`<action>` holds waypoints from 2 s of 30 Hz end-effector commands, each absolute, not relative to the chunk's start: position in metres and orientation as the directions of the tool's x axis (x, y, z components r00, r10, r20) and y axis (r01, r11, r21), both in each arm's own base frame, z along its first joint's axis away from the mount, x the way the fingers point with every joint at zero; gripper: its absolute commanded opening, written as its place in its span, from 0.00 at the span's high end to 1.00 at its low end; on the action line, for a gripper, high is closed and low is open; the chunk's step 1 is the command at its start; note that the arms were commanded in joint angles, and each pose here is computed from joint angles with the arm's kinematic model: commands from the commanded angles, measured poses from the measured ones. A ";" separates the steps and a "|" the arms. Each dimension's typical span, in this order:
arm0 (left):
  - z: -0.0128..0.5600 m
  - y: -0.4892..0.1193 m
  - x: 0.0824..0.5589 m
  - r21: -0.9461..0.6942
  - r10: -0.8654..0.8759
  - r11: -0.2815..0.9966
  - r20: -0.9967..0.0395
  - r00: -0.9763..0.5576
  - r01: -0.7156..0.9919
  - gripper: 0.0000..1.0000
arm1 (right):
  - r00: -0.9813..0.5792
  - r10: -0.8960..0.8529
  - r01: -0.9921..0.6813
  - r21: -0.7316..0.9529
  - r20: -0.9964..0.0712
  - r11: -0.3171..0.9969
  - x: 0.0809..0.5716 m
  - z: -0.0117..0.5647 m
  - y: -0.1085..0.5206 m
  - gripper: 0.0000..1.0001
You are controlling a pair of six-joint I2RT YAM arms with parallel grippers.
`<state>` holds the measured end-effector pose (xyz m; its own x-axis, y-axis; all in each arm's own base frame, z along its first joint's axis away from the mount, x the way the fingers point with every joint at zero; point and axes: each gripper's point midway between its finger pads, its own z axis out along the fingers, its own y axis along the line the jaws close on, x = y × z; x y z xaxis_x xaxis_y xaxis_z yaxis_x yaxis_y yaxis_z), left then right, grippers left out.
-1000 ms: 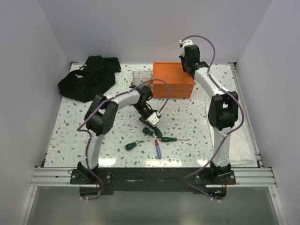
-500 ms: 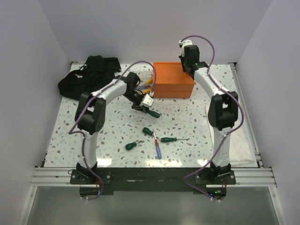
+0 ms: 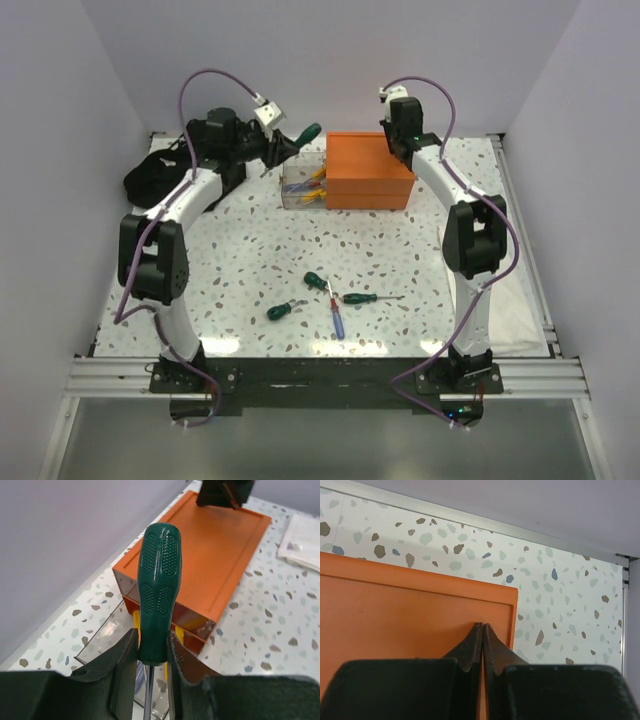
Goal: Sort the tools into containers
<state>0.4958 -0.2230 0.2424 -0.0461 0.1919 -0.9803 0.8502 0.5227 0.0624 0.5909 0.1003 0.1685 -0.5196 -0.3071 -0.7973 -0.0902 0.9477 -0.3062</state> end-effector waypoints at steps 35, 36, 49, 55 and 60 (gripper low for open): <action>0.124 -0.234 0.580 -0.336 -0.056 0.765 -0.885 -0.463 0.550 0.68 | -0.740 -0.398 -0.252 -0.326 -0.542 0.911 0.534 0.060 0.105 0.98; 0.128 -0.235 0.579 -0.319 -0.044 0.763 -0.893 -0.449 0.562 0.64 | -0.739 -0.397 -0.251 -0.325 -0.544 0.912 0.535 0.061 0.104 0.98; 0.299 -0.237 0.550 -0.186 -0.155 0.701 -0.982 -0.108 0.688 0.46 | -0.608 -0.357 -0.129 -0.355 -0.709 0.926 0.550 0.162 0.098 0.81; 0.315 -0.226 0.547 -0.191 -0.162 0.716 -0.981 -0.106 0.672 0.47 | -0.433 -0.441 -0.362 -0.296 -0.786 0.884 0.506 0.222 0.125 0.39; 0.308 -0.214 0.549 -0.182 -0.138 0.750 -0.983 -0.119 0.636 0.47 | -0.158 -0.644 -0.751 -0.332 -0.749 0.571 0.405 0.211 0.165 0.31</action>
<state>0.5461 -0.2271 0.3035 -0.1257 -0.1468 -0.9811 0.6645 0.7218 -0.1932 0.4756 0.1146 0.1963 -0.4522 -0.4884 -0.7463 -0.4001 0.8589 -0.3197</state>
